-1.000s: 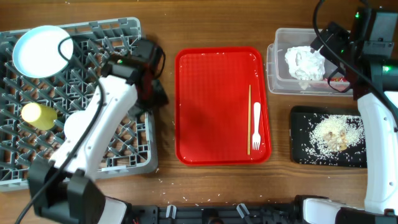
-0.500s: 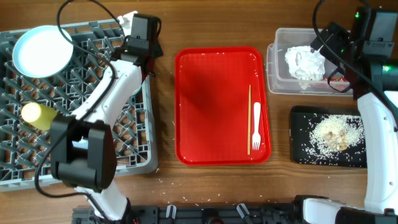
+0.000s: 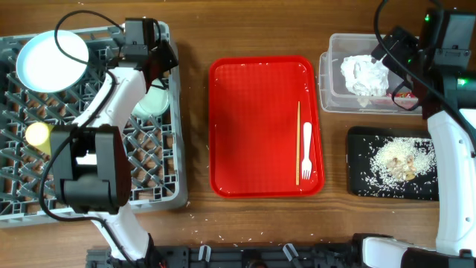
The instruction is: Sort waste into correct bins and load items into the dishwasher rack
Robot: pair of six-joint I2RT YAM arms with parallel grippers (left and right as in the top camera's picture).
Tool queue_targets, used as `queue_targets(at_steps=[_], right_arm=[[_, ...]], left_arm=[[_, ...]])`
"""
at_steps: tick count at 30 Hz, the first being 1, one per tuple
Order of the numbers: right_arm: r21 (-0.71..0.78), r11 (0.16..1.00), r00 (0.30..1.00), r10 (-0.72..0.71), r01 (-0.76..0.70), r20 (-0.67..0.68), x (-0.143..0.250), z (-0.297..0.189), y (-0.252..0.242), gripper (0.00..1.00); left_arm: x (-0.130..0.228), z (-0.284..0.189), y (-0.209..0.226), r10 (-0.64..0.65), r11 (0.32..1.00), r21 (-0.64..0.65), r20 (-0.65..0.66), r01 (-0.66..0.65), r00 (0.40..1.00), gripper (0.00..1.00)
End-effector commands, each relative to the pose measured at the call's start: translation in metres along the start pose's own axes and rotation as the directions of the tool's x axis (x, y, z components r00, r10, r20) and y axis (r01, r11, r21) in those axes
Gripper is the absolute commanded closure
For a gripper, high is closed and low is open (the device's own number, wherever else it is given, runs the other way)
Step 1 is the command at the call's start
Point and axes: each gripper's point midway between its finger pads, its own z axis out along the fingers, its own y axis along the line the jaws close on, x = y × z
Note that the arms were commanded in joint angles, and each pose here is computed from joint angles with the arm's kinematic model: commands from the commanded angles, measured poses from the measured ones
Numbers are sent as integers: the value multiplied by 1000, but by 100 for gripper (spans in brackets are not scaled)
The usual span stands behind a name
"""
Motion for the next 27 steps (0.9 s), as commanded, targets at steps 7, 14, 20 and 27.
queue_targets(at_steps=[7, 14, 20, 27], right_arm=[[10, 1000, 1000, -3, 3, 11, -3, 0, -1, 0], [10, 1000, 1000, -3, 3, 11, -3, 0, -1, 0], [10, 1000, 1000, -3, 3, 11, -3, 0, -1, 0], [10, 1000, 1000, -3, 3, 11, -3, 0, -1, 0]], left_arm=[[29, -17, -17, 27, 996, 89, -145, -14, 989, 96], [-8, -70, -31, 28, 991, 133, -19, -25, 999, 37], [-75, -110, 64, -113, 992, -39, 178, 122, 978, 53], [-82, -89, 146, -169, 969, -149, 180, 197, 969, 29]])
